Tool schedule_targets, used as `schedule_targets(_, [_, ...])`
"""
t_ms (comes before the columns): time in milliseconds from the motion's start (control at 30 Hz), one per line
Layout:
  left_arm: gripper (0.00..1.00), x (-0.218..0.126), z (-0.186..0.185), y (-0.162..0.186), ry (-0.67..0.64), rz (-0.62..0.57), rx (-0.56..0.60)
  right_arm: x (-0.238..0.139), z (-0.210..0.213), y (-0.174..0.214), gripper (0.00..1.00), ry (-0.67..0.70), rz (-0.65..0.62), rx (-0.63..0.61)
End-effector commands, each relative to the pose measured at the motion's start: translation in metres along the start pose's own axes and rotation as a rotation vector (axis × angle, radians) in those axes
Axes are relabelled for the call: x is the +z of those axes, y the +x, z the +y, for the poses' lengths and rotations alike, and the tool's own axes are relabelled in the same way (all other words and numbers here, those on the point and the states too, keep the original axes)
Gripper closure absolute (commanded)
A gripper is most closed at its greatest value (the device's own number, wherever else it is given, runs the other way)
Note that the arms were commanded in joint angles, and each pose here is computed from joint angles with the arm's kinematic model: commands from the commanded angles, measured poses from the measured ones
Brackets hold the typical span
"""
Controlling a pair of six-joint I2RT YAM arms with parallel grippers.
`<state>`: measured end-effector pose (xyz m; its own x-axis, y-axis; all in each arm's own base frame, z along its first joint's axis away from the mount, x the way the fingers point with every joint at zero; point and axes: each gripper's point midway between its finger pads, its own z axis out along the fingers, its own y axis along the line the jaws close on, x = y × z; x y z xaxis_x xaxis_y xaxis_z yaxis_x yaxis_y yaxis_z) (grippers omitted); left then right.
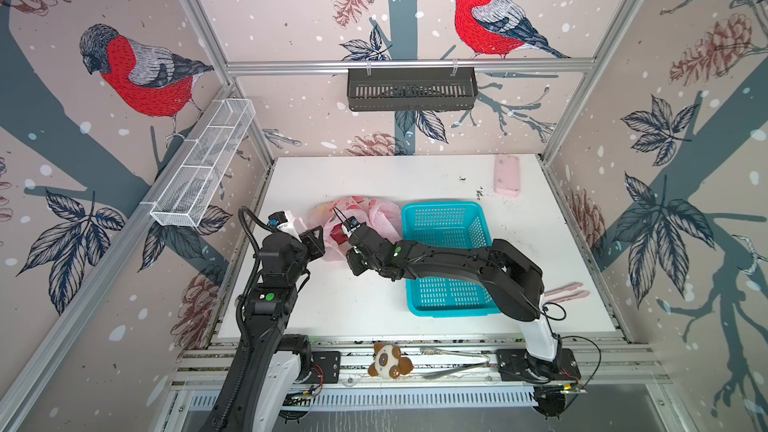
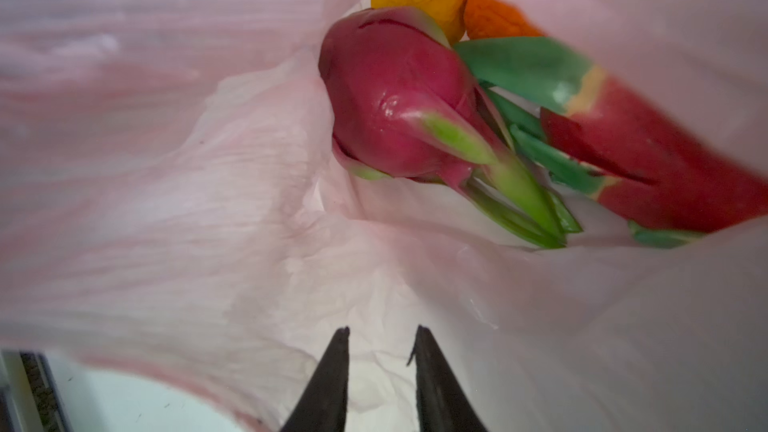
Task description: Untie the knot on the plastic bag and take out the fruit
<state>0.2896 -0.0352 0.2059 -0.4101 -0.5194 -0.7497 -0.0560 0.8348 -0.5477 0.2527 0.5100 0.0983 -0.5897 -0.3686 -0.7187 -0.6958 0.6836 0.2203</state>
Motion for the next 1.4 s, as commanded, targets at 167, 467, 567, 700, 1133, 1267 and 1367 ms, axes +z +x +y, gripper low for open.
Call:
schedule_targets(167, [0.64,0.003,-0.005,-0.006,0.014,0.0,0.026,-0.005,0.012,-0.006,0.7,-0.054,-0.035,0.041])
schedule_targets(467, [0.92,0.001,-0.009,-0.01,0.021,-0.005,0.043,-0.004,0.015,0.01,0.7,-0.072,-0.009,0.067])
schedule_targets(567, [1.0,-0.002,-0.011,-0.008,0.03,0.003,0.039,-0.003,0.014,0.019,0.7,-0.066,0.011,0.077])
schedule_targets(700, [1.0,-0.01,-0.013,-0.004,0.045,0.003,0.035,-0.003,0.011,0.025,0.7,-0.05,0.021,0.085])
schedule_targets(1133, [1.0,-0.025,-0.002,0.009,0.021,-0.003,0.04,-0.019,-0.004,-0.024,0.58,0.109,-0.078,-0.064])
schedule_targets(1267, [1.0,-0.025,-0.002,0.013,0.036,0.001,0.03,-0.01,-0.013,-0.037,0.55,0.125,-0.089,-0.095])
schedule_targets(1367, [1.0,-0.022,0.001,0.019,0.033,0.01,0.004,-0.001,-0.015,-0.032,0.55,0.1,-0.051,-0.082])
